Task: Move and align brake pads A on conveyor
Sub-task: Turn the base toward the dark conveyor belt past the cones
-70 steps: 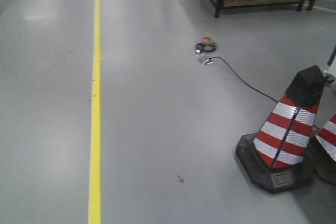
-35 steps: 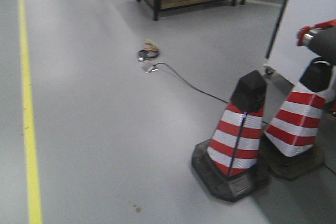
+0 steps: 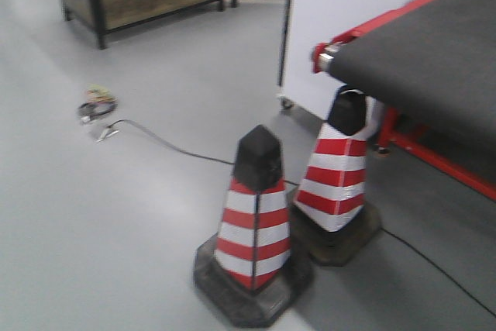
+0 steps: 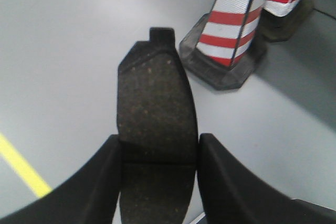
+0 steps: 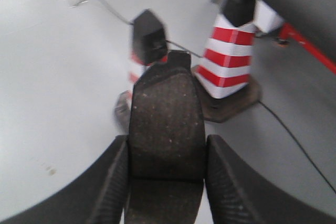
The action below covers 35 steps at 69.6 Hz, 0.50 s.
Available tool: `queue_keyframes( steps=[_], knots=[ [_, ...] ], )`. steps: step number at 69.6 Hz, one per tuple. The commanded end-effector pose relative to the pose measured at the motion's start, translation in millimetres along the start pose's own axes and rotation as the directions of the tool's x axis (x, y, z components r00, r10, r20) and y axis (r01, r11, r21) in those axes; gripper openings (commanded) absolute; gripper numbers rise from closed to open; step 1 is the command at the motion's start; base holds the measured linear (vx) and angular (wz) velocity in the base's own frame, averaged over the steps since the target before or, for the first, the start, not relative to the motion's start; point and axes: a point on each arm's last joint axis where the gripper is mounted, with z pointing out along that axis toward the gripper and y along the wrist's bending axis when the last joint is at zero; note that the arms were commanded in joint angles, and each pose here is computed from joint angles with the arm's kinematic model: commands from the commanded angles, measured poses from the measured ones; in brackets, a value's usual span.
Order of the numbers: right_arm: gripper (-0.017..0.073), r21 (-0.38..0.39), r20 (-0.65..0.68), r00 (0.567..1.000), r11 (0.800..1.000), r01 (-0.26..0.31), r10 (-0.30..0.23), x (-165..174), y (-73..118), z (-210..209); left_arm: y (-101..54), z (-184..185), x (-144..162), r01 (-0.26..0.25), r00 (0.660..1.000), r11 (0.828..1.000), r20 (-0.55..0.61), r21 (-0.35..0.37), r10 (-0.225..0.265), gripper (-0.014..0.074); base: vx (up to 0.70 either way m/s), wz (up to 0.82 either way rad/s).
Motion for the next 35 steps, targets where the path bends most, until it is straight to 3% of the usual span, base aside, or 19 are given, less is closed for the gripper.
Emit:
queue_keyframes(
  steps=[1,35],
  knots=[
    [-0.0008,0.002,0.107,0.994,1.000,0.008,-0.008,-12.5,-0.1,-6.6,0.1,-6.0,-5.4,0.004,0.998,1.000,0.056,0.004,-0.004,-0.0006,0.32,-0.66],
    [-0.0008,0.003,0.107,0.994,1.000,0.009,-0.010,-12.4,-0.2,-6.6,0.1,-6.0,-5.4,0.004,0.998,1.000,0.056,0.004,-0.004,-0.0006,0.30,-0.74]
  ],
)
